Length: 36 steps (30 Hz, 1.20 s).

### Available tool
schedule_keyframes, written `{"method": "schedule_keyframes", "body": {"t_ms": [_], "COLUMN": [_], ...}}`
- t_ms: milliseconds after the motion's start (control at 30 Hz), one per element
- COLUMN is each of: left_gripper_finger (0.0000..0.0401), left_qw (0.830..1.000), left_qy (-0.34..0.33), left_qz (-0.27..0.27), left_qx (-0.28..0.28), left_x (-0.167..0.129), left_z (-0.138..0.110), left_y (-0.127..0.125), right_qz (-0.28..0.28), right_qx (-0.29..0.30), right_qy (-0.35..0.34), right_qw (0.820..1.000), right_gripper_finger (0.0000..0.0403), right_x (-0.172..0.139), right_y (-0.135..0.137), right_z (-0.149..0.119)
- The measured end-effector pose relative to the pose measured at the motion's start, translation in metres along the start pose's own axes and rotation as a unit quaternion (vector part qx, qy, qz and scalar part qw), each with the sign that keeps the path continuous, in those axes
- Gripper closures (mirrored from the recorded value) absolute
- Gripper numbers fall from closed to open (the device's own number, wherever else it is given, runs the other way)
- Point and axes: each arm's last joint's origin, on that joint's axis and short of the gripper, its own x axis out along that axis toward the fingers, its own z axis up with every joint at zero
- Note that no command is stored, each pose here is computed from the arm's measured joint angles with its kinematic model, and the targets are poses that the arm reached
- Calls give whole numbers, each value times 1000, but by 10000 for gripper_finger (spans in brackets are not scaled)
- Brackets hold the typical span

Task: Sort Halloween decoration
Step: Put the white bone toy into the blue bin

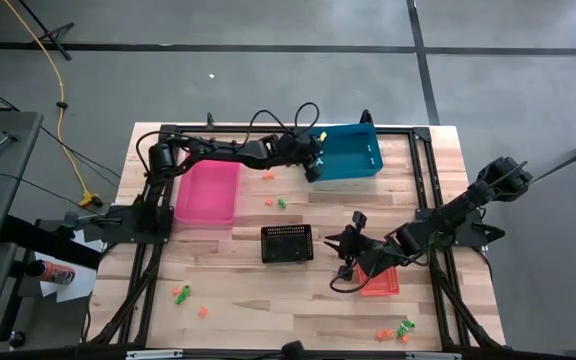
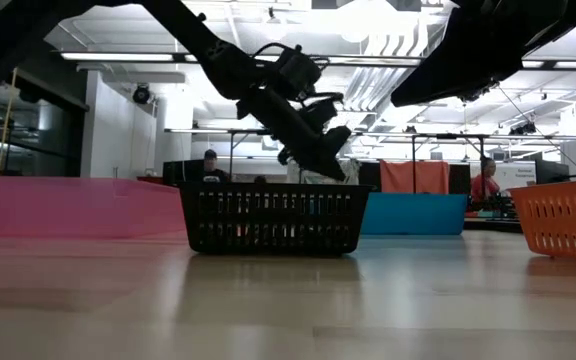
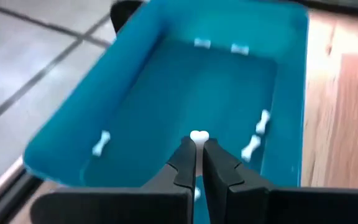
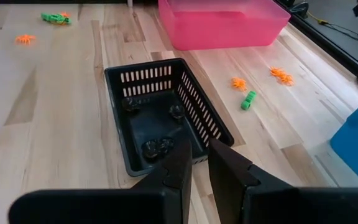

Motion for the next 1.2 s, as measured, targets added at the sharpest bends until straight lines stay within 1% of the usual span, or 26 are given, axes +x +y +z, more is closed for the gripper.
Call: {"method": "schedule_keyframes", "body": {"t_ms": [100,233,600,733,900,1200], "left_gripper_finger": [400,400,400,394,361,270], "left_qw": [1000,1000,999,999,999,999], "left_qy": [20,28,29,29,28,28], "left_qz": [-2,-3,-24,-27,-23,-19], "left_qx": [4,2,-4,4,12,15], "left_x": [0,0,-1,-1,-1,-3], "left_z": [-4,-5,-6,-6,-6,-5], "left_y": [-2,-2,-4,-6,-8,-8], "right_qz": [1,1,1,1,1,1], "right_qx": [1,2,2,2,2,2], "right_qy": [-1,-2,-2,-2,-2,-2], "right_qw": [1000,1000,1000,1000,1000,1000], "right_gripper_finger": [353,353,353,353,353,353], "right_x": [0,0,0,0,0,0], "right_y": [0,0,0,0,0,0], "right_z": [0,1,1,1,1,1]}}
